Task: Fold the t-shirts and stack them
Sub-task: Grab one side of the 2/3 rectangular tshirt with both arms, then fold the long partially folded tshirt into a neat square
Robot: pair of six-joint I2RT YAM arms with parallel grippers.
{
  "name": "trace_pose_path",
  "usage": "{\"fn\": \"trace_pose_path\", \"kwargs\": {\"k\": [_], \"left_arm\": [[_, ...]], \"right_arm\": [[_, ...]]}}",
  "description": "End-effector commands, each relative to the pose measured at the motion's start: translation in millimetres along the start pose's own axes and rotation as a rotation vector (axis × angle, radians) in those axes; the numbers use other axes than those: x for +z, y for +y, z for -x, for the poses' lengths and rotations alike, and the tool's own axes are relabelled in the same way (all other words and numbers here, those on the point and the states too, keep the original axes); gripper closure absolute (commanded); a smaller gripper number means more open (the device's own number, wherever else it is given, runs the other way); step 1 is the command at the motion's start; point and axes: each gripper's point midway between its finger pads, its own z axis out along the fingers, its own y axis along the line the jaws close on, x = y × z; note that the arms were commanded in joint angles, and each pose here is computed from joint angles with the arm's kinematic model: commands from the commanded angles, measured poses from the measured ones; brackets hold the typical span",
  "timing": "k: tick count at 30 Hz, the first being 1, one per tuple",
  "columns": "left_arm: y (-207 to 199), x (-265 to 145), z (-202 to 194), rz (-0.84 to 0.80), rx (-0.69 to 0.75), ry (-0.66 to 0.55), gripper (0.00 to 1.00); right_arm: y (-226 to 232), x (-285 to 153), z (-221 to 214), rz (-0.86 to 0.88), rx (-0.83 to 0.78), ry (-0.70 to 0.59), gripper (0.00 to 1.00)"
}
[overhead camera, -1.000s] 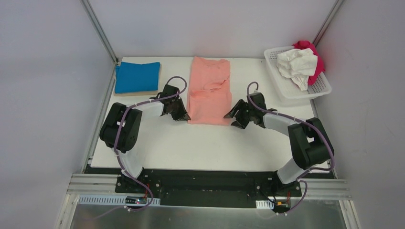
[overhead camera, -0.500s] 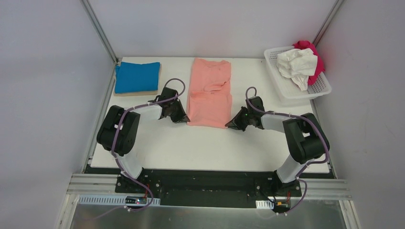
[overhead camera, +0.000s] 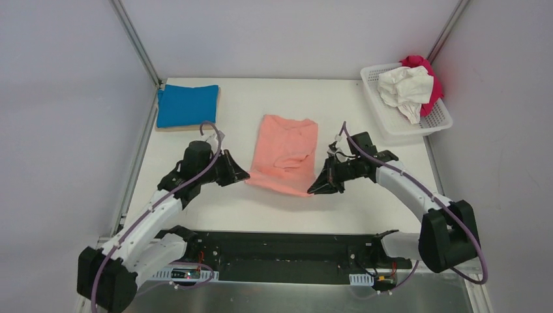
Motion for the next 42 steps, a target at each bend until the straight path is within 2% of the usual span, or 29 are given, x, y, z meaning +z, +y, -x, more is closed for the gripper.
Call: {"fn": "trace_pose_path", "kwargs": {"k": [1,3,8,15,23,31,42], "left_arm": [[-24,-32,-8,-0.118,0.053,-0.004,1.00],[-25,-43,0,-0.111,0.089,-0.069,1.00],[-33,-52,22,-0.093,0.107,-0.155,1.00],[-39,-31,69,-0.016,0.084,-0.255,1.00],[-32,-3,117,0.127,0.068,-0.344,1.00],[-31,24,157,0.219,0.079,-0.377,1.00],[-12,92,188,0.290,0.066,-0.298,1.00]], "right_arm": [[31,-31,-55,0.102,-0.052,0.171,1.00],[42,-38,-61,0.149,-0.104,0.180,1.00],[48,-45,-45,0.153,-0.133,0.070,1.00],[47,-56,5,0.199,-0.026,-0.037,1.00],[51,-60,56,0.205,-0.001,-0.121,1.00],[47,-61,114,0.173,0.054,-0.216,1.00],[21,-50,171,0.145,0.165,-0.231,1.00]]}}
